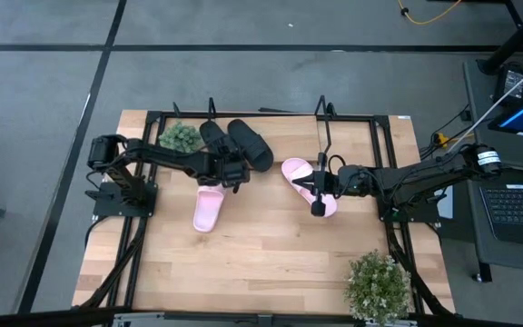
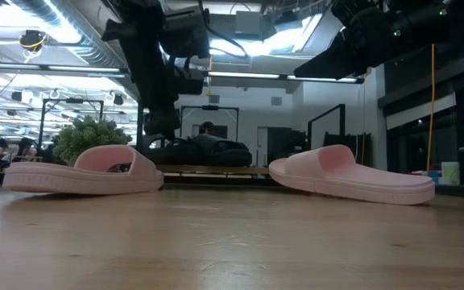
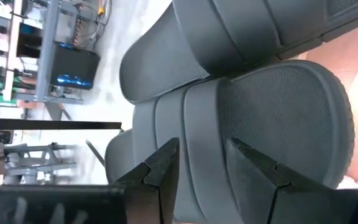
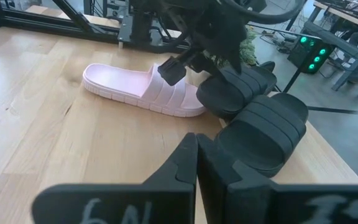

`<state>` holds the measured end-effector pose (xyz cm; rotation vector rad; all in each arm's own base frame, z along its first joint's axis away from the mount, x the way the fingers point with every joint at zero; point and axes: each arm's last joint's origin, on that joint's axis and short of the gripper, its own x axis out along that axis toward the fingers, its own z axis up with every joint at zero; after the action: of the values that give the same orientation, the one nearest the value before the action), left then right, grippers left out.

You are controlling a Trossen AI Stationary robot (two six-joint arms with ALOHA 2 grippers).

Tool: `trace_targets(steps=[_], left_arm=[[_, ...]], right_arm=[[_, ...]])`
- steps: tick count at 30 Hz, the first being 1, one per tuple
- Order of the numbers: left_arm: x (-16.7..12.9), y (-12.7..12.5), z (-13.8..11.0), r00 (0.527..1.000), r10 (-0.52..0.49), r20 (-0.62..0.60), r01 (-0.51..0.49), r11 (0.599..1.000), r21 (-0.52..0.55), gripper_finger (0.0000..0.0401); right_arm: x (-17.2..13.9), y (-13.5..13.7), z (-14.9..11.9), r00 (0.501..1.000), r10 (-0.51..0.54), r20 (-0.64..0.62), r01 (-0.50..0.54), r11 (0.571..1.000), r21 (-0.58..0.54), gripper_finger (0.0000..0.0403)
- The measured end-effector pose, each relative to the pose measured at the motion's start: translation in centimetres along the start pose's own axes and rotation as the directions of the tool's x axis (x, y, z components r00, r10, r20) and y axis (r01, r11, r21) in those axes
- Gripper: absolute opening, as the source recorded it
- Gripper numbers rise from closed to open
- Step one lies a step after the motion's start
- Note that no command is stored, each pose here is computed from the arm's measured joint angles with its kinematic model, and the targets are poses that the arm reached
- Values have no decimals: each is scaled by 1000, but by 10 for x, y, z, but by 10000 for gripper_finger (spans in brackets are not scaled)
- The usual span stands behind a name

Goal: Pick and place slides into the shelf
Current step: Adjust the black slide on the shelf

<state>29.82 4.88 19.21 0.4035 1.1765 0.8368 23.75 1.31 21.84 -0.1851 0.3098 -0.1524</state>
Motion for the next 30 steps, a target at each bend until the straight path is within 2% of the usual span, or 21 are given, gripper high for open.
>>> trace_targets(steps=[4,9,11,18,30], left_arm=[[4,3,-1,999,-32,-21,32,999,-10,98],[6,5,-1,999,-27,-28,26,999,-35,25],[6,5,-1,999,-24,-28,23,999,-35,8],[6,5,-1,999,-22,-28,22,999,-26,3],[-3,-3,1,999,-29,15,28,997,77,1]], right_arm=[[0,0,0,1000,0,0,0,1000,0,10],[0,0,0,1000,0,0,0,1000,-1,10],[0,0,0,1000,0,0,0,1000,-1,10],[0,0,0,1000,0,0,0,1000,-1,10],[0,0,0,1000,0,0,0,1000,-1,10]])
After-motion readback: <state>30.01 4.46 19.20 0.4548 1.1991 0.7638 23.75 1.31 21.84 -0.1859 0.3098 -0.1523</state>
